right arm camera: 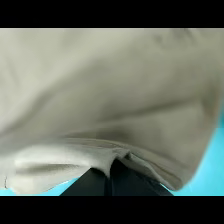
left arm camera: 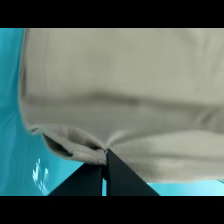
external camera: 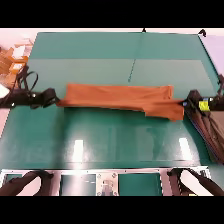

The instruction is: Fold the shirts.

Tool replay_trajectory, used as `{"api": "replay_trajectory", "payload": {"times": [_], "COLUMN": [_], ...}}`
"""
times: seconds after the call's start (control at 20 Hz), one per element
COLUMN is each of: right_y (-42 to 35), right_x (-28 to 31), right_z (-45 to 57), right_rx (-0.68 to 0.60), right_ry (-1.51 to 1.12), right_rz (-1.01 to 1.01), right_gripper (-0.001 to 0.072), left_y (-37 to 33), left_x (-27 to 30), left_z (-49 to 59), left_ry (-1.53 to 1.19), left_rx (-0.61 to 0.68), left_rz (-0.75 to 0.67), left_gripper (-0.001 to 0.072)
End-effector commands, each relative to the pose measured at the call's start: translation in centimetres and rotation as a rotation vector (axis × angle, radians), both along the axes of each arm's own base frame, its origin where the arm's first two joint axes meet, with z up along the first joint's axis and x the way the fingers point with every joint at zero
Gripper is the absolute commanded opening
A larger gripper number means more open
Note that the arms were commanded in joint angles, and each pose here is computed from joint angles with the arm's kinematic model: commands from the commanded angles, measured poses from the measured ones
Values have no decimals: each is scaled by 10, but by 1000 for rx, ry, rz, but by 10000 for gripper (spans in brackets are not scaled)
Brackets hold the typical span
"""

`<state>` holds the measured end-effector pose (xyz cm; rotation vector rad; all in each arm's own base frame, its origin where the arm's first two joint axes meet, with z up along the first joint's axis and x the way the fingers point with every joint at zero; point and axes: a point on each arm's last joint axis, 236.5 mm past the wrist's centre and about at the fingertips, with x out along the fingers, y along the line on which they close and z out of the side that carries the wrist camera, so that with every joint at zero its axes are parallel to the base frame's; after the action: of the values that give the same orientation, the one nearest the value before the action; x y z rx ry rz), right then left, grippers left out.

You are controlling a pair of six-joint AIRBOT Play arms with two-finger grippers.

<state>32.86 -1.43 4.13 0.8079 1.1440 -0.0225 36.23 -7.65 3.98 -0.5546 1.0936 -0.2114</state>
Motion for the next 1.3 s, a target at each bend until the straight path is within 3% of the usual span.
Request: {"api": "replay_trajectory", "payload": {"times": [0.0,0.4,0.45,0.5,0.55,0.6,0.8,1.1,1.25], "right_y": [2,-16,-19,-23,-28,-35,-81,-81,-52], "right_x": [65,155,160,164,168,171,143,97,89], "right_z": [1,-92,-100,-102,-95,-83,-44,-99,-123], "right_rx": [5,50,53,54,53,43,-6,66,190], "right_ry": [-44,49,57,57,47,23,23,131,137], "right_rz": [22,-17,-22,-24,-22,4,159,229,264], "right_gripper": [17,19,22,101,301,440,617,618,617], "left_y": [-11,-42,-40,-39,-38,-34,11,45,37], "left_x": [54,155,160,161,158,152,124,91,91], "left_z": [4,-75,-74,-70,-65,-56,-13,-13,-13], "left_ry": [-44,-39,-54,-54,-37,-5,128,282,284], "left_rx": [7,8,11,7,-3,-15,-41,-44,-45], "left_rz": [-34,-67,-55,-52,-66,-97,-152,-123,-135], "left_gripper": [18,22,166,451,503,507,507,505,496]}}
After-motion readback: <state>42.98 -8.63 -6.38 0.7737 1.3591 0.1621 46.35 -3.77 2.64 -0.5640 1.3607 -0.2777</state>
